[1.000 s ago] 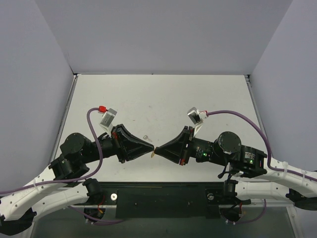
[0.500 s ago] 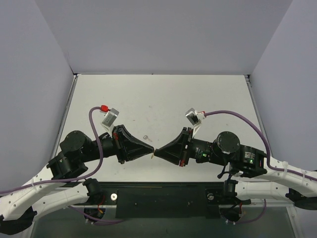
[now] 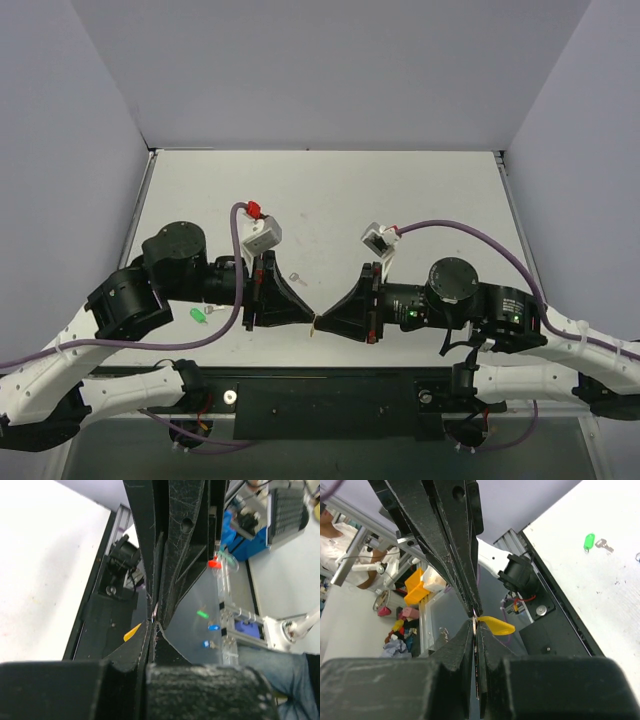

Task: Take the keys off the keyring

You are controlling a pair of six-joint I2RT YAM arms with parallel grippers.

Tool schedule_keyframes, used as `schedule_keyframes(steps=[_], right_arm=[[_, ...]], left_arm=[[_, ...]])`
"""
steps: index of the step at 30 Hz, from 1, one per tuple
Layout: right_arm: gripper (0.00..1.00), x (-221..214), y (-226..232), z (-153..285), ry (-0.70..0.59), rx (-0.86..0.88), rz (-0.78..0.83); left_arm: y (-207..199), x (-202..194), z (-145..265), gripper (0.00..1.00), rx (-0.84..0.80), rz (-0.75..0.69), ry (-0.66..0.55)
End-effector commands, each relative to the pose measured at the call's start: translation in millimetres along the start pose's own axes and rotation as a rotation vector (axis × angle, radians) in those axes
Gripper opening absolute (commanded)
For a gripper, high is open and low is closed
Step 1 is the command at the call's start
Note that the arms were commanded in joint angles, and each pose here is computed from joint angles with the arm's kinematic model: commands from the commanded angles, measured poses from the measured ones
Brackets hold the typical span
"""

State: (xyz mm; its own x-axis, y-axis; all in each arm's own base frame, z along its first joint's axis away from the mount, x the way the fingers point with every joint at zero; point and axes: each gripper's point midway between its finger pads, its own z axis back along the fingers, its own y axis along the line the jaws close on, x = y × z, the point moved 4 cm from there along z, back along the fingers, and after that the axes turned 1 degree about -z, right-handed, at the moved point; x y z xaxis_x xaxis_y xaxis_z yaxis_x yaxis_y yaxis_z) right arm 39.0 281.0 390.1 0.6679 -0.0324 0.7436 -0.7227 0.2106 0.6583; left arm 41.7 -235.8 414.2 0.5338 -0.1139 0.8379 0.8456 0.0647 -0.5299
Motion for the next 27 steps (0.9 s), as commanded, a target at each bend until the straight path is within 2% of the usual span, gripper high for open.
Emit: schedule_keyframes(steps=[1, 13, 22, 27], right_arm=[[0.00, 2, -6, -6, 0.014, -0.050, 0.021], [0.00, -11, -9, -12, 0.120, -0.060, 0.034], [0.00, -2, -10, -5, 0.164, -0.119, 0.131], [0.00, 10, -5, -1, 0.144, -0.119, 0.163]], left_arm=[[-15, -17, 10, 0.00, -0.098, -0.045, 0.164], [1, -52, 8, 0.00, -0.081, 0.011, 0.343], [9, -62, 10, 0.00, -0.054, 0.007, 0.415], [10, -64, 10, 0.00, -0.052, 0.009, 0.431]])
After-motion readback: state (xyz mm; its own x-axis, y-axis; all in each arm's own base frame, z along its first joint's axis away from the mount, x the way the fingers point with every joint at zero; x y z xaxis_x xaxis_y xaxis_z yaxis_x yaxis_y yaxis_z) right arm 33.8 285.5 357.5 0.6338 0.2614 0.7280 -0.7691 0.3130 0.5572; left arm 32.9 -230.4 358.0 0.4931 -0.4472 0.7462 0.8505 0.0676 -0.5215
